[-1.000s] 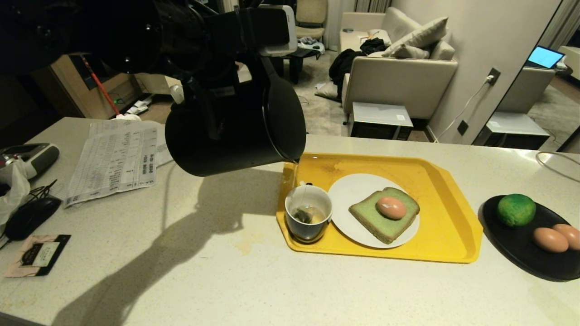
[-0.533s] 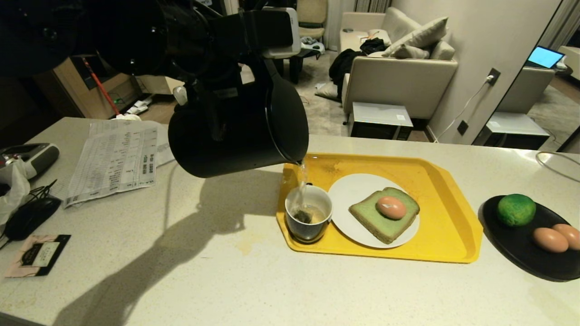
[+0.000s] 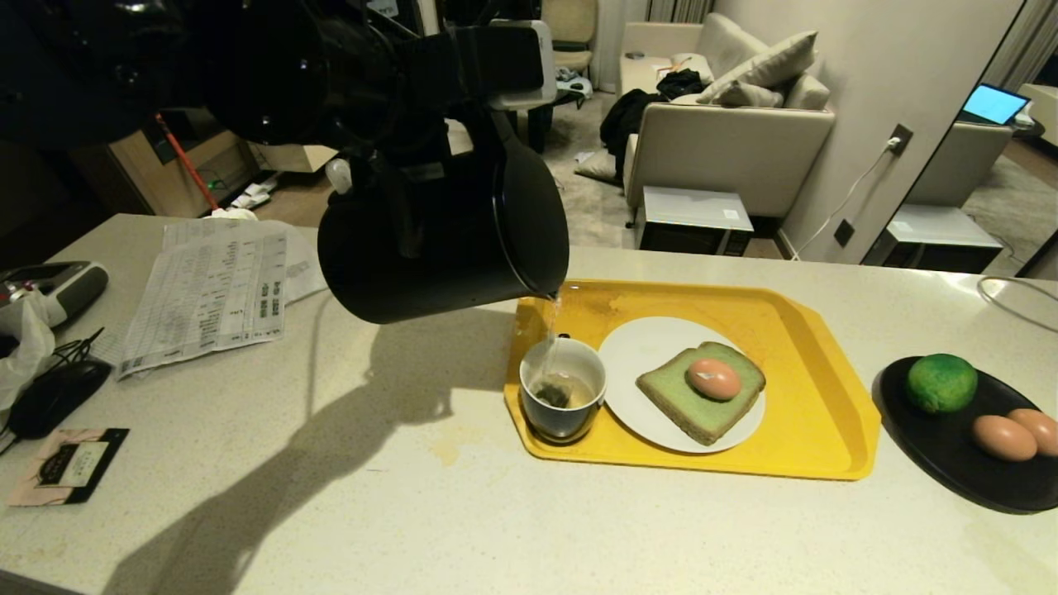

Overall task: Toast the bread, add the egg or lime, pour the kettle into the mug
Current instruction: Pour water into a cup

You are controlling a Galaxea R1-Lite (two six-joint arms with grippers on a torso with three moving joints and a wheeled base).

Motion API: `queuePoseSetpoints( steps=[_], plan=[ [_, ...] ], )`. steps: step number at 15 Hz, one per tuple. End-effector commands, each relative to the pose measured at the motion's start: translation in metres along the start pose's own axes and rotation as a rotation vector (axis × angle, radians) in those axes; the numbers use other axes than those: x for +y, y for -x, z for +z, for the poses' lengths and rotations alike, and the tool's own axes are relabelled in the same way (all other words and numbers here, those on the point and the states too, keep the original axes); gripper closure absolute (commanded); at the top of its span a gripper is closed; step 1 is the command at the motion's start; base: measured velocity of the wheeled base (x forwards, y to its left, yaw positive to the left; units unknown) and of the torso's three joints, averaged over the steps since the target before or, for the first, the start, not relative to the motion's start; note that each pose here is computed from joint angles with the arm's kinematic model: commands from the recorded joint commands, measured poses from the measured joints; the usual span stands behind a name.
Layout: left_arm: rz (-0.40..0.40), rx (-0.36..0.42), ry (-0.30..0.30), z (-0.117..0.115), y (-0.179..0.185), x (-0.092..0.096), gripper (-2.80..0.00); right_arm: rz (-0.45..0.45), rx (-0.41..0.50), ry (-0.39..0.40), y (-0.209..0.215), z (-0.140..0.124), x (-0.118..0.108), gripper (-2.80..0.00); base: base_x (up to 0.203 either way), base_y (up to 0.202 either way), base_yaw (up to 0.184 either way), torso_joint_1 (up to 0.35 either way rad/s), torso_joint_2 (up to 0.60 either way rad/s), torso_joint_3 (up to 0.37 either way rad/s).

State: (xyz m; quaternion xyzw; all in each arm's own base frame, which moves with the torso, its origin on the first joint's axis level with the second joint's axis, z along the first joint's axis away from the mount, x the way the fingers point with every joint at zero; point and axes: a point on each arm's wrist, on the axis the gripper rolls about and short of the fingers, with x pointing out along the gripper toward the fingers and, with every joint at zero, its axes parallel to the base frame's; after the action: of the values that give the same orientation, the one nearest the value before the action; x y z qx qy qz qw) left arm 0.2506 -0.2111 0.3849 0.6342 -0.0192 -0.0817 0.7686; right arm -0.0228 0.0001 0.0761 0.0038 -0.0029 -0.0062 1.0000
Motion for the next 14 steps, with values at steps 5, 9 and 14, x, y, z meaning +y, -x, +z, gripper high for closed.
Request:
queuePoseSetpoints(
  steps=[5, 9, 14],
  plan=[
    [0.002, 0.000, 0.007, 0.001, -0.001, -0.001, 0.00, 0.000, 0.004, -0.002, 0.000, -0.001, 0.000, 0.00, 0.000, 0.000, 0.000, 0.000, 0.00, 0.000],
    [0.004, -0.008, 0.094, 0.000, 0.001, 0.001, 0.00, 0.000, 0.003, 0.000, 0.000, -0.001, 0.000, 0.00, 0.000, 0.000, 0.000, 0.000, 0.00, 0.000],
    [0.023, -0.017, 0.218, -0.006, 0.012, 0.011, 0.00, 0.000, 0.003, 0.000, 0.000, -0.001, 0.000, 0.00, 0.000, 0.000, 0.000, 0.000, 0.00, 0.000]
  ],
)
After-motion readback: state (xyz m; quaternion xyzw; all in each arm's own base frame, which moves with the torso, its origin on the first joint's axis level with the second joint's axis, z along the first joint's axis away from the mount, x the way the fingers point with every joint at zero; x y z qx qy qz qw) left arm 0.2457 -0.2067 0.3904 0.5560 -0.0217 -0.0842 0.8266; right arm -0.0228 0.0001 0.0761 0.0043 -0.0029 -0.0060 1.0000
